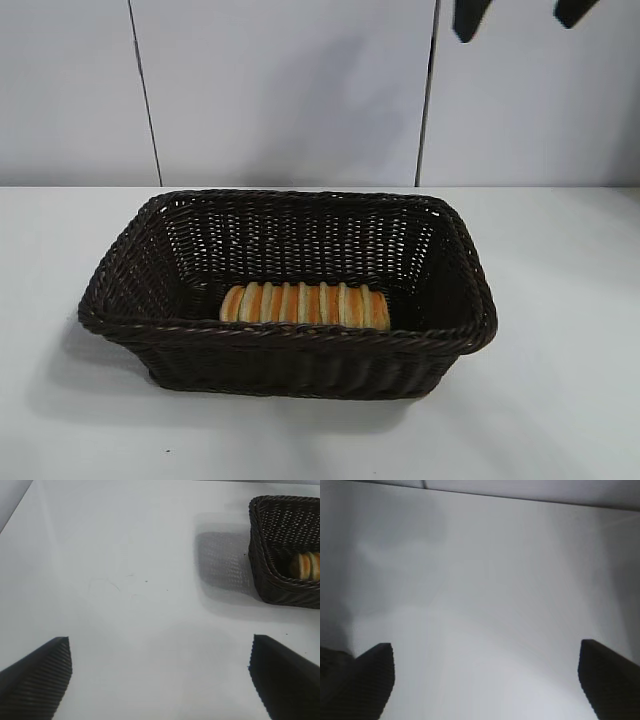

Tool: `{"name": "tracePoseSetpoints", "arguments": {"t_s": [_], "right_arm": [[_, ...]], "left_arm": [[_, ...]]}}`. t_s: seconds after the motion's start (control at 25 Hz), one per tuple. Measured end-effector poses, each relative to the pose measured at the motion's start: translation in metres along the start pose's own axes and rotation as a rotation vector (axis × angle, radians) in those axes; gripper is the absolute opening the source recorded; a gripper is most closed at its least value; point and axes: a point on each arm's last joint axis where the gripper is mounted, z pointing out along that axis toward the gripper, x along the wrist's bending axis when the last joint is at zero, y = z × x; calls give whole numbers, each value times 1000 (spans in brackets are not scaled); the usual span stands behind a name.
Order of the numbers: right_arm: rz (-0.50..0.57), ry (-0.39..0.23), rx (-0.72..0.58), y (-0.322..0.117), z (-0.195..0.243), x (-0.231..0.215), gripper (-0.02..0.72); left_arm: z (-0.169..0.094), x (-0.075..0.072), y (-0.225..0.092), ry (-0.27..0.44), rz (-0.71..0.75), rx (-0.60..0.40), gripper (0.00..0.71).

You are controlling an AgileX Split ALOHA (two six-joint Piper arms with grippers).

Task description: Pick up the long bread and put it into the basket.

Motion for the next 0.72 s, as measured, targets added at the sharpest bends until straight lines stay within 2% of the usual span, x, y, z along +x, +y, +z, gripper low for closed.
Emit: {"name": "tracePoseSetpoints", "arguments": {"t_s": [0.36, 0.56, 0.72], "right_arm": [[122, -78, 36, -13, 3, -62, 694], [148, -66, 51, -18, -6, -68, 694], [163, -46, 29, -24, -38, -65, 694]], "left_arm": [[0, 0, 0, 0, 0, 0, 695], [0, 0, 0, 0, 0, 0, 695], [0, 0, 0, 1, 0, 0, 695]]}}
